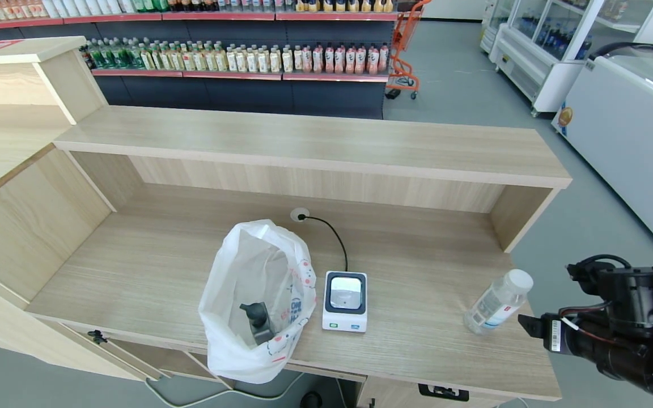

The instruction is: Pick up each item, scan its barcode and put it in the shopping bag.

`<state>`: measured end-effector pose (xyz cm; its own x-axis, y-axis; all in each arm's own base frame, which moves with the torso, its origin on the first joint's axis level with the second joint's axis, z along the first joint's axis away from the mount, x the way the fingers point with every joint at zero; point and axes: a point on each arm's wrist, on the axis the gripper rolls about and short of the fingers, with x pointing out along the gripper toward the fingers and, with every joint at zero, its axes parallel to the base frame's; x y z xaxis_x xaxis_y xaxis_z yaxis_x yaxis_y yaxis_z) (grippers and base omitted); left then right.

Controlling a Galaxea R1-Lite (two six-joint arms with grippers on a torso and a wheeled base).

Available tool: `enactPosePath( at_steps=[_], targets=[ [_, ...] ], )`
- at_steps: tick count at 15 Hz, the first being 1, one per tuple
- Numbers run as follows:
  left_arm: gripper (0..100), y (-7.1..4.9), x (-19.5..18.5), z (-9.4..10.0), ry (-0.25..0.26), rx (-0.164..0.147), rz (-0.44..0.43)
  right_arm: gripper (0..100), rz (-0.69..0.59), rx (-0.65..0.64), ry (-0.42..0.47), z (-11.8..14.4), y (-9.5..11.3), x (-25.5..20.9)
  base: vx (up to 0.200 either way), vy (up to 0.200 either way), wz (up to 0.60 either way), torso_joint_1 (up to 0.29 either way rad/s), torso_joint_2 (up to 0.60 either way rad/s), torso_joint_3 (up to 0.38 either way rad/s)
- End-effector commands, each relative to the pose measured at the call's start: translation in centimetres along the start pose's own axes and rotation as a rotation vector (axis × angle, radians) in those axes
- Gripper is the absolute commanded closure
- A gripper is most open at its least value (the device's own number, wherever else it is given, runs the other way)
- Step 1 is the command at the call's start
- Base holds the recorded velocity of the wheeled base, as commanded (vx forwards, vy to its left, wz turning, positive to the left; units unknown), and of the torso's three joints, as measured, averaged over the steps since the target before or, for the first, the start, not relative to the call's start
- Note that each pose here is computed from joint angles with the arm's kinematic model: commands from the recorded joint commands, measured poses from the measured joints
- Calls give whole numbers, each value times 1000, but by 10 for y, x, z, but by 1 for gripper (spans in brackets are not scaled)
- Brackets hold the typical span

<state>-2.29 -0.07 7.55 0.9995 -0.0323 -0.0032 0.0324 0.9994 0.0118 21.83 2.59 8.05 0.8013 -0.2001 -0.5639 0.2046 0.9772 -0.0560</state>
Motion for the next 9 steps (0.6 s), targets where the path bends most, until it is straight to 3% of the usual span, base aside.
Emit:
enactPosePath(
  at_steps=[1,9],
  targets=[
    [100,0,0,0,0,0,0,0,0,-30,42,-8,5,16,0,0,0,0,0,0],
    [100,0,0,0,0,0,0,0,80,-175,-59,-15,26,51,0,0,0,0,0,0]
  ],
)
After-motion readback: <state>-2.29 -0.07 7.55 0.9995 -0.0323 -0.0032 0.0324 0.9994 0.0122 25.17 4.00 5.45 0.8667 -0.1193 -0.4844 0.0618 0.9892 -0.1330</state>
